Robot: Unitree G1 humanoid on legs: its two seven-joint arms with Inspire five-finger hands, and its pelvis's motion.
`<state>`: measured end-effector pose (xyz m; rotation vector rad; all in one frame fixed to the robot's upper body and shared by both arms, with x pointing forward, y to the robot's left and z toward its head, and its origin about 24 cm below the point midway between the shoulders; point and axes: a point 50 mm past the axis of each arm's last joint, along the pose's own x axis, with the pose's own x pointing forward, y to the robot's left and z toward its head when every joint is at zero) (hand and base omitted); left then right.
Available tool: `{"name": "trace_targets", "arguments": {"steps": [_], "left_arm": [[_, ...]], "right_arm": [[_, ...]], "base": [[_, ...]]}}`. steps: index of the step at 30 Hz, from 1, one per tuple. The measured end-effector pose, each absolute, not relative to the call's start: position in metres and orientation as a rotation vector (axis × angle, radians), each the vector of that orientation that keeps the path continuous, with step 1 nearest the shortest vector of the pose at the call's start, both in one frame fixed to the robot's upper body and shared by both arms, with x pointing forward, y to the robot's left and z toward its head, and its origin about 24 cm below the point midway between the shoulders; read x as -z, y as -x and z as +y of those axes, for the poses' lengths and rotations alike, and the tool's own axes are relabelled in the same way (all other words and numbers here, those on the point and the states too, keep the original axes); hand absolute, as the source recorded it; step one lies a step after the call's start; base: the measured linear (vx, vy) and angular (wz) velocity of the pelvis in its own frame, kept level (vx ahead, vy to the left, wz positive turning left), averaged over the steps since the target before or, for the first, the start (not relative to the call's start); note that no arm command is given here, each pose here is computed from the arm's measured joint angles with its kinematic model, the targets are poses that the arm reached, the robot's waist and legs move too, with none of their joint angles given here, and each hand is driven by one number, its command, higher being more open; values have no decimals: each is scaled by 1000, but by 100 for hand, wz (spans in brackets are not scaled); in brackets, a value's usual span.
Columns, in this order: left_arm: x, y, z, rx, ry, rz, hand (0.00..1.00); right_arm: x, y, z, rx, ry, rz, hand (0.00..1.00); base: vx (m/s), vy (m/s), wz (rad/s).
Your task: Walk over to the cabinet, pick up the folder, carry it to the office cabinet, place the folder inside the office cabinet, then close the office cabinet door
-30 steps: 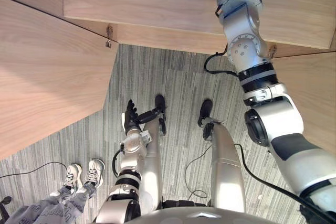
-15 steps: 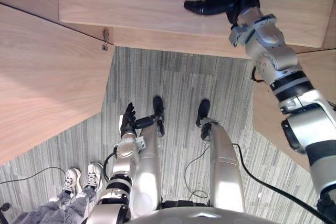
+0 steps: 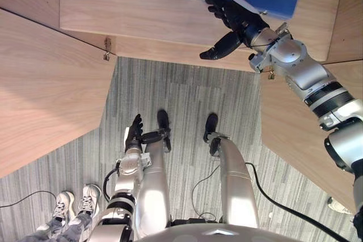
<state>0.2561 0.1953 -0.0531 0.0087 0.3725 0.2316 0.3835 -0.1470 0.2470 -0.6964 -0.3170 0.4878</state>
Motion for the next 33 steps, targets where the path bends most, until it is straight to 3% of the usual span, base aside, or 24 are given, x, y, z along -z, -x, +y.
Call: {"name": "trace_targets", "arguments": {"steps": [7,11,14,22,23,33], "left_arm": [[55,-255,194,-219,-19,380,100],[56,-255,191,-219,-14,383,100],[56,-254,190,-233,-4,386,100],[55,-254,191,-291,3,380,100],[55,-254,190,-300,7,379,100],[54,-255,187,-312,2,371,100]], "right_arm": [[-242,-378,-147,-536,811,-302,100],[-216,-360,-152,-531,662,-327,100],[-202,-340,-145,-452,516,-438,100],[-220,-318,-151,-124,515,-698,100],[-218,-314,-152,-98,529,-716,0],[-186,-307,-139,-51,593,-675,0]], "base": [[0,0,0],[0,0,0],[-2,-5,-3],[-19,-11,0],[0,0,0],[-4,-2,0]]}}
